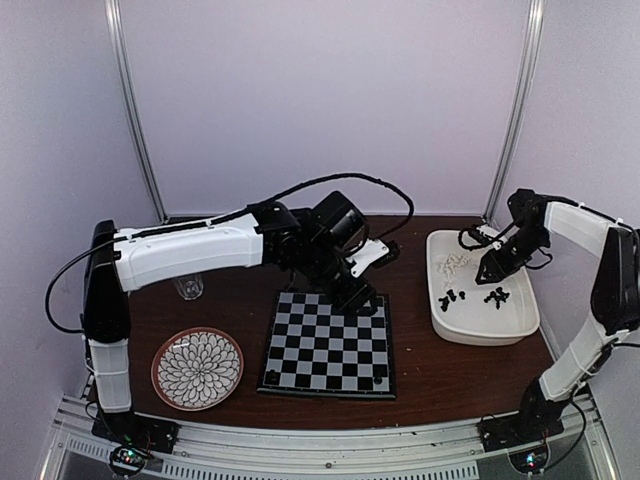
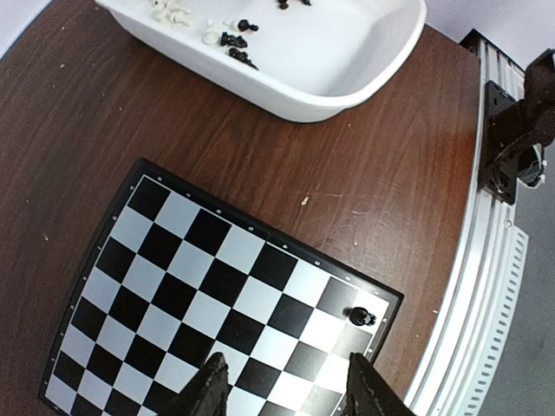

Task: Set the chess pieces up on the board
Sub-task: Place the rook at a8, then pick up the knight from the storage box, then pass from the right arm to the left, then place the knight at g8.

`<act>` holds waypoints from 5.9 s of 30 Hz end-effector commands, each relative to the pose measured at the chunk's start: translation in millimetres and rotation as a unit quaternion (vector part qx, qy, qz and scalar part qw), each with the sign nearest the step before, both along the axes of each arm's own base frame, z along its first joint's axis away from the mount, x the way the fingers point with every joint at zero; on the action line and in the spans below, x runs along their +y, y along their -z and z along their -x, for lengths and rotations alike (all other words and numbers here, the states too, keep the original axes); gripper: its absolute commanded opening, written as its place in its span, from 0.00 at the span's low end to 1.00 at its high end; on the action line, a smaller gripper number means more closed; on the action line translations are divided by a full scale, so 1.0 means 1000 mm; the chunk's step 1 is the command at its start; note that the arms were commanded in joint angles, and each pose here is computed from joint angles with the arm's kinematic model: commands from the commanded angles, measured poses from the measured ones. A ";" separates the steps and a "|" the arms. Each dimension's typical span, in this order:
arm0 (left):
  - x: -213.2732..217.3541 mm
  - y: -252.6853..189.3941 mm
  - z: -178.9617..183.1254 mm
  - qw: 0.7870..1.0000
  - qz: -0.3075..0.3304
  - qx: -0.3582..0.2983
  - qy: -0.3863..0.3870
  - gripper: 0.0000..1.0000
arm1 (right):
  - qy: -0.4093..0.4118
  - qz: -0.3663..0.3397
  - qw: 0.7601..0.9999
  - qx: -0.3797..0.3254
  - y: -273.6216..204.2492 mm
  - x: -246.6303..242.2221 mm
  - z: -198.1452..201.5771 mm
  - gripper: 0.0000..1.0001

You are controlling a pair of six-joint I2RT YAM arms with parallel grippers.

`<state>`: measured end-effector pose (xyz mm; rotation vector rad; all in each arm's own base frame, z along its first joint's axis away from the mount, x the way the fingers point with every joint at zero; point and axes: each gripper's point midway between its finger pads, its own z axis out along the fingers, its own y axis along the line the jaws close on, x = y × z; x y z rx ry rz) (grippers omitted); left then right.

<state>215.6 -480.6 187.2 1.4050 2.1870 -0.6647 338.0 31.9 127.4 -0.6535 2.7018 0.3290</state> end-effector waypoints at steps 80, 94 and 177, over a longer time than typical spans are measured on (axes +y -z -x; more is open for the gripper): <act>-0.079 -0.170 -0.077 0.878 0.357 -0.302 -0.106 0.42 | -0.062 -0.549 0.831 -0.066 -0.243 0.180 -0.012 0.15; -0.087 -0.175 -0.094 0.867 0.339 -0.343 -0.123 0.26 | -0.079 -0.555 0.826 -0.068 -0.250 0.187 0.004 0.15; 0.142 -0.011 0.034 0.965 -0.233 0.109 0.048 0.00 | -0.055 -0.389 0.912 -0.120 -0.145 0.095 0.016 0.59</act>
